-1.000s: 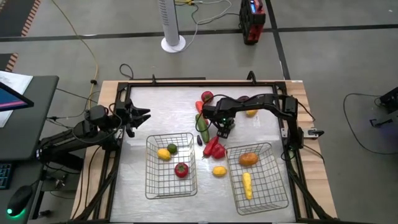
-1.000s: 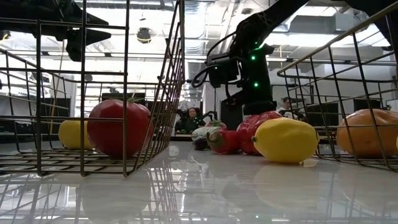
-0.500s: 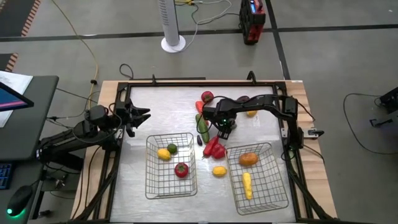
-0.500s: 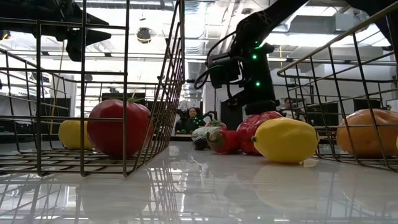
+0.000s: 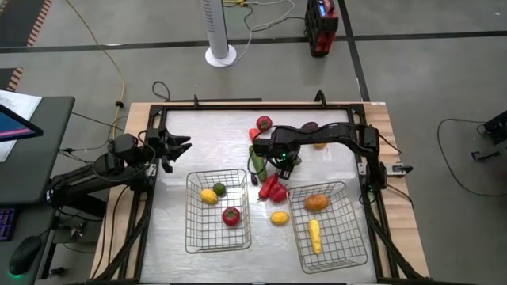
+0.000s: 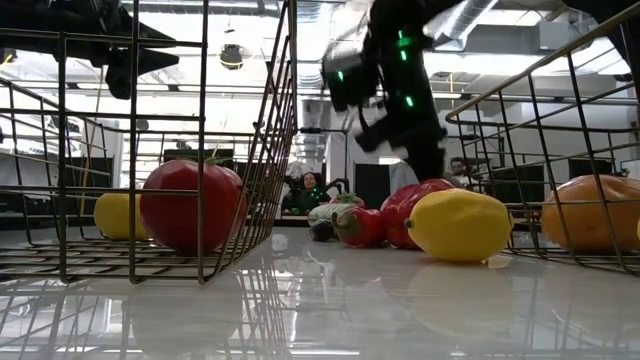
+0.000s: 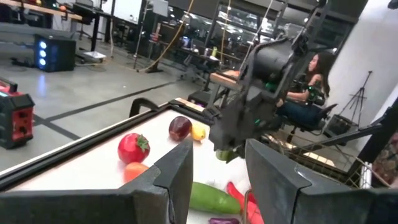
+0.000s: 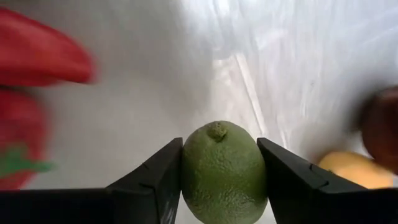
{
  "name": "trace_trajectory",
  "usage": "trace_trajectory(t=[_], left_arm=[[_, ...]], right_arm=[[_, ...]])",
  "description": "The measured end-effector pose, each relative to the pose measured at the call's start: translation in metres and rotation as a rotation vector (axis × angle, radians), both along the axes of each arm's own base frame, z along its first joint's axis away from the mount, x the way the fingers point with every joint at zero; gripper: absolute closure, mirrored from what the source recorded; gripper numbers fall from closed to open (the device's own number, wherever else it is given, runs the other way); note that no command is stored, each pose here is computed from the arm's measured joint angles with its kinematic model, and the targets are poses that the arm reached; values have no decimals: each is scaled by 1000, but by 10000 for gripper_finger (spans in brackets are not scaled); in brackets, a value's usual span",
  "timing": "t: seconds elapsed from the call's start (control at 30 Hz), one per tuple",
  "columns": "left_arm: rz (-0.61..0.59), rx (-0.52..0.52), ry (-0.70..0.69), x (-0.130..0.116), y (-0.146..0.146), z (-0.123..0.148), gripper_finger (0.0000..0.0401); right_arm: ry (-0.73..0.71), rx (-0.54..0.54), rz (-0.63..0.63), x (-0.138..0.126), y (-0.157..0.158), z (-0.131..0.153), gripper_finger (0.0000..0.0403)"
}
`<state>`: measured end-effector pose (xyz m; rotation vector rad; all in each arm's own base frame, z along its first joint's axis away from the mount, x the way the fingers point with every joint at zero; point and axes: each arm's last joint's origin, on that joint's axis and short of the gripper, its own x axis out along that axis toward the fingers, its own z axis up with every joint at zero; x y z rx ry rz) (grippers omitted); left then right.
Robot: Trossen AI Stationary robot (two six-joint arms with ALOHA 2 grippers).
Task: Sort produce into baskets
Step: Put the green lime into the left wire basket
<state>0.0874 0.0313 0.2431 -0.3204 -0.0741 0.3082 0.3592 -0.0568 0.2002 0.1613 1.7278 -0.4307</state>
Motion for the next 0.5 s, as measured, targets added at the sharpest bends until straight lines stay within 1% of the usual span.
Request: trace_trajectory(t=[0.07, 0.13, 0.3, 0.4, 0.5], left_arm=[[-7, -10, -3, 0, 0, 0, 268], [-25, -14, -4, 0, -1, 0, 268], [-35, -5, -1, 0, -1, 0, 268], [-24, 1, 0, 0, -1, 0, 268], [-23, 0, 0, 0, -1, 0, 268]], right_arm=[[-65, 0, 23, 10, 9, 16, 187], [-143, 24, 49, 20, 20, 33, 187], [-348, 35, 139, 39, 51, 81, 186], [-509, 35, 217, 50, 71, 106, 183], [-670, 37, 309, 62, 92, 121, 175]])
